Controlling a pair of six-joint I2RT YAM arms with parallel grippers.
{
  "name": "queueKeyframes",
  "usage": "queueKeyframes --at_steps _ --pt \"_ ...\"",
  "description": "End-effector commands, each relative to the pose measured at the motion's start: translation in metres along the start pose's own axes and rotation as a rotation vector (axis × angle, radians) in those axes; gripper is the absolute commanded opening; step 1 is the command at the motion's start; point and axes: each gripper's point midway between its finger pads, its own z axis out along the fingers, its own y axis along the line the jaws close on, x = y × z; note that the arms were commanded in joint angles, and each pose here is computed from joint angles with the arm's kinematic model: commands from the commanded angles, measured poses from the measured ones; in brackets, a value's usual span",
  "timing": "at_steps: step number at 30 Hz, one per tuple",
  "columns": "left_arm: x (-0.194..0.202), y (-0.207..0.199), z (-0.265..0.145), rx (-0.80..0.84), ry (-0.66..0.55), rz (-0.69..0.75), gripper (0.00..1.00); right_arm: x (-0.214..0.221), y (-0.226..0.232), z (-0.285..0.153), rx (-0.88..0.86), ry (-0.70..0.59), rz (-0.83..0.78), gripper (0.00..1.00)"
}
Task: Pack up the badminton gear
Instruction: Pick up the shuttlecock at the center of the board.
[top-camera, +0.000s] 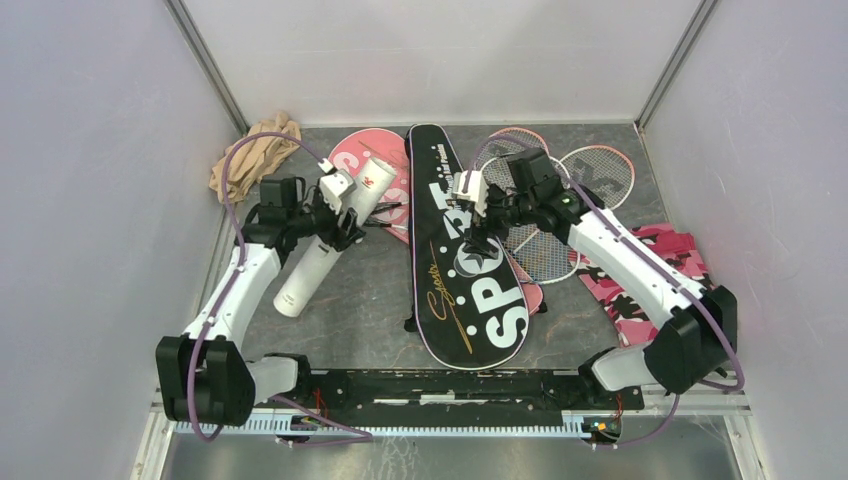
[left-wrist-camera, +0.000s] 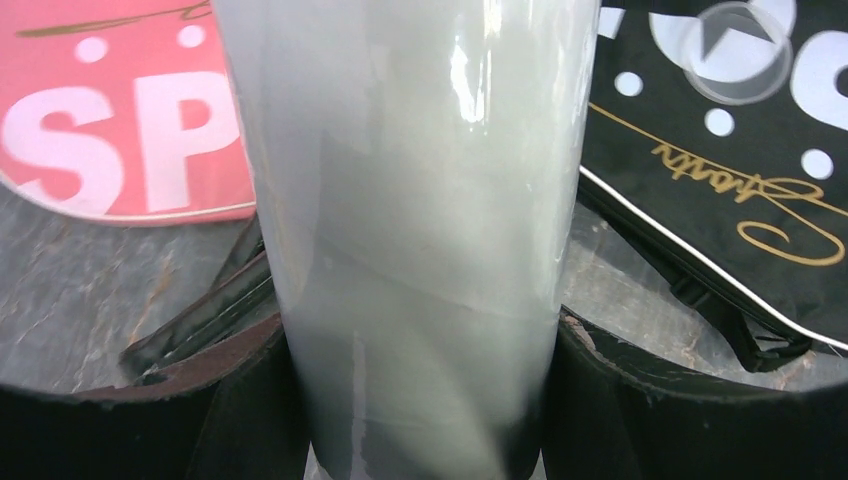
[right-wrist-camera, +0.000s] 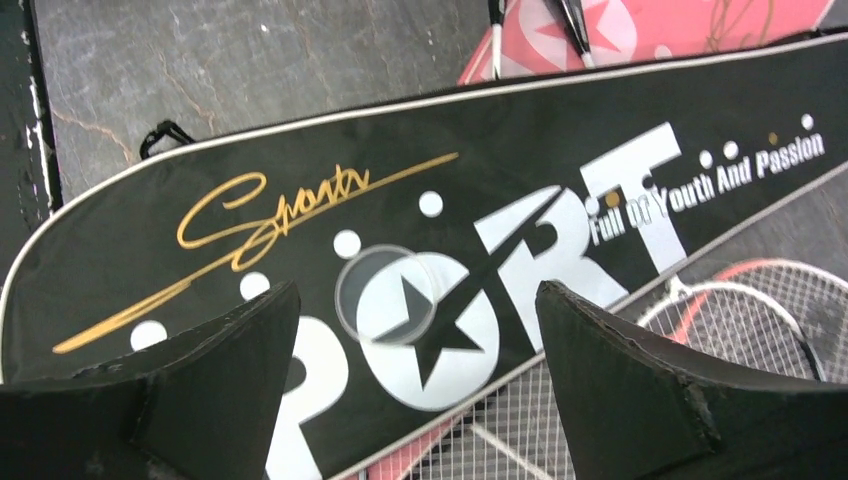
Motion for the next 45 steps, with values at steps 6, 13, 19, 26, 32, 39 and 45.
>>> queueKeyframes --at_steps 6,13,19,26,32,39,45 --pt "-0.031 0.067 -0.044 -0.254 -0.089 -0.112 0.02 -0.052 -0.006 0.067 -0.032 -0.093 0.024 0.91" --pt "-0.03 0.09 -0.064 -0.351 -0.091 -0.153 0.02 -0.077 0.005 0.114 -0.079 -0.092 -0.01 0.91" --pt "-0.015 0.105 -0.082 -0.421 -0.112 -0.256 0.02 -0.087 0.015 0.143 -0.115 -0.091 -0.007 0.91" --pt "0.003 0.122 -0.111 -0.515 -0.138 -0.36 0.02 -0.095 0.027 0.168 -0.106 -0.075 -0.038 0.9" --pt "0.011 0.138 -0.135 -0.599 -0.16 -0.437 0.02 -0.103 0.024 0.194 -0.082 -0.064 -0.056 0.88" --pt "0.013 0.143 -0.145 -0.638 -0.153 -0.446 0.02 -0.11 0.031 0.229 -0.074 -0.071 -0.097 0.85" --pt "0.009 0.139 -0.148 -0.642 -0.165 -0.43 0.02 -0.107 0.025 0.261 -0.031 -0.05 -0.144 0.82"
